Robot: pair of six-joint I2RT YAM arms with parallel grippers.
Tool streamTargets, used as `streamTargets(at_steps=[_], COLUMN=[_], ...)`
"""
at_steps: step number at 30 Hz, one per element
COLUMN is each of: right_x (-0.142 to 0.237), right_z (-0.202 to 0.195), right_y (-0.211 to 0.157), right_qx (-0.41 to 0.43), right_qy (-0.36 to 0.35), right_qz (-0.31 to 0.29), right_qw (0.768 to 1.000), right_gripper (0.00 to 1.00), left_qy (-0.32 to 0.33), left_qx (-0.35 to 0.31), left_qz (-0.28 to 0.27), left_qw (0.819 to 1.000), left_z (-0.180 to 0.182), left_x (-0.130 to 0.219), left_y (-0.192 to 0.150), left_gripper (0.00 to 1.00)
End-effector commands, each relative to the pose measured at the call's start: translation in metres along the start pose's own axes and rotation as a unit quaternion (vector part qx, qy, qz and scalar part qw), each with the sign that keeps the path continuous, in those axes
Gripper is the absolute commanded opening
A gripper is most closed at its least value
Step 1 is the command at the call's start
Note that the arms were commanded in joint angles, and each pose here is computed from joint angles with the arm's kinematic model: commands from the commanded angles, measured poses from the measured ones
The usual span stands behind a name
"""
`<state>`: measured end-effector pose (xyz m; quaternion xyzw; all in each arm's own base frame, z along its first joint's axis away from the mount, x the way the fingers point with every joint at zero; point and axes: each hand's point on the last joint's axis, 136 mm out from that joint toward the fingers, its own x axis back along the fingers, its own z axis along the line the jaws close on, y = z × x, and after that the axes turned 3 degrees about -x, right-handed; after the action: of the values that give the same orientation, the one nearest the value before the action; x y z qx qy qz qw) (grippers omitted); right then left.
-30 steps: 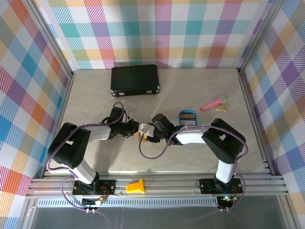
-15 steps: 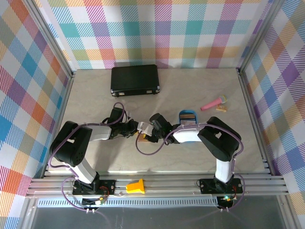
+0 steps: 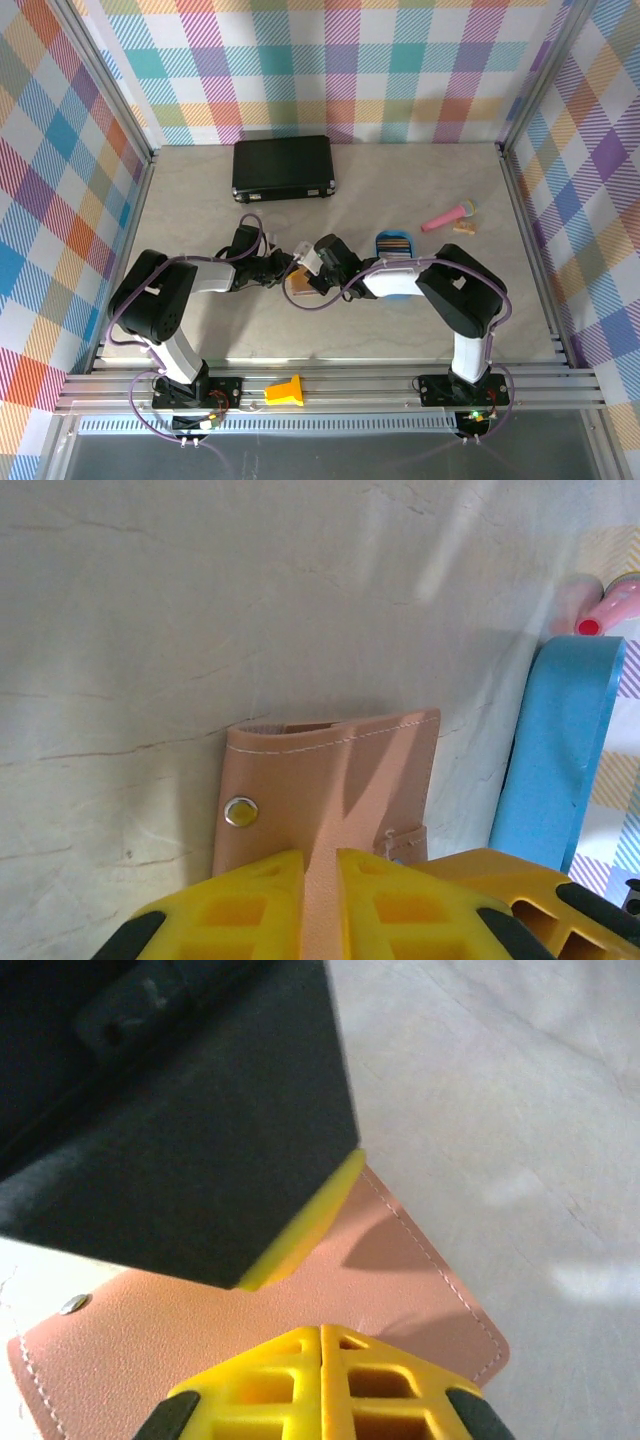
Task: Put the credit cards into the card holder
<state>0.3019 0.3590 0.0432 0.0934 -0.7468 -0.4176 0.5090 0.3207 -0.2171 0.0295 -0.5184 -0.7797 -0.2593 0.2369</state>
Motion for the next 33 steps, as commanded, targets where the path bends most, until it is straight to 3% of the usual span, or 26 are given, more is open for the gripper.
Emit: streamTargets(at_steps=[1,11,17,19,25,33], right_x=[0.024,0.055,0.066,0.073,0.093,0.073], right_z=[-0.027,-0.039,-0.038,-0.04,-0.044,-0.033], right_y=[0.0,-0.036,-0.036,-0.03,-0.001,0.004], right_qx=[-0.113,-0.29,-0.332,-0.338,-0.36,-0.447], right_qy=[-0.038,-0.051,-0.021,-0.017,0.02,0.052], right_qz=[-0.012,0.017,0.022,0.014,-0.009,0.087], right_qw=[0.993,0.956,0.943,0.941,0.933,0.889], right_gripper=[0.0,0.0,0.36,0.42,0.55,0.57], left_qy=[0.08,0.089,0.074,0.069,0.057,0.056], left_qx=[0.026,0.016,0.011,0.007,-0.006,-0.025], left_qz=[0.028,0.028,0.024,0.024,0.017,0.011], left_qw=[0.996,0.995,0.997,0.997,0.998,0.998], left_z=[0.045,0.045,0.037,0.034,0.023,0.011], left_x=[-0.005,-0.005,-0.004,-0.003,0.001,0.005], left_y=[-0.019,-0.016,-0.013,-0.013,-0.009,-0.002], left_gripper=[0.17,0.16,0.16,0.17,0.17,0.18])
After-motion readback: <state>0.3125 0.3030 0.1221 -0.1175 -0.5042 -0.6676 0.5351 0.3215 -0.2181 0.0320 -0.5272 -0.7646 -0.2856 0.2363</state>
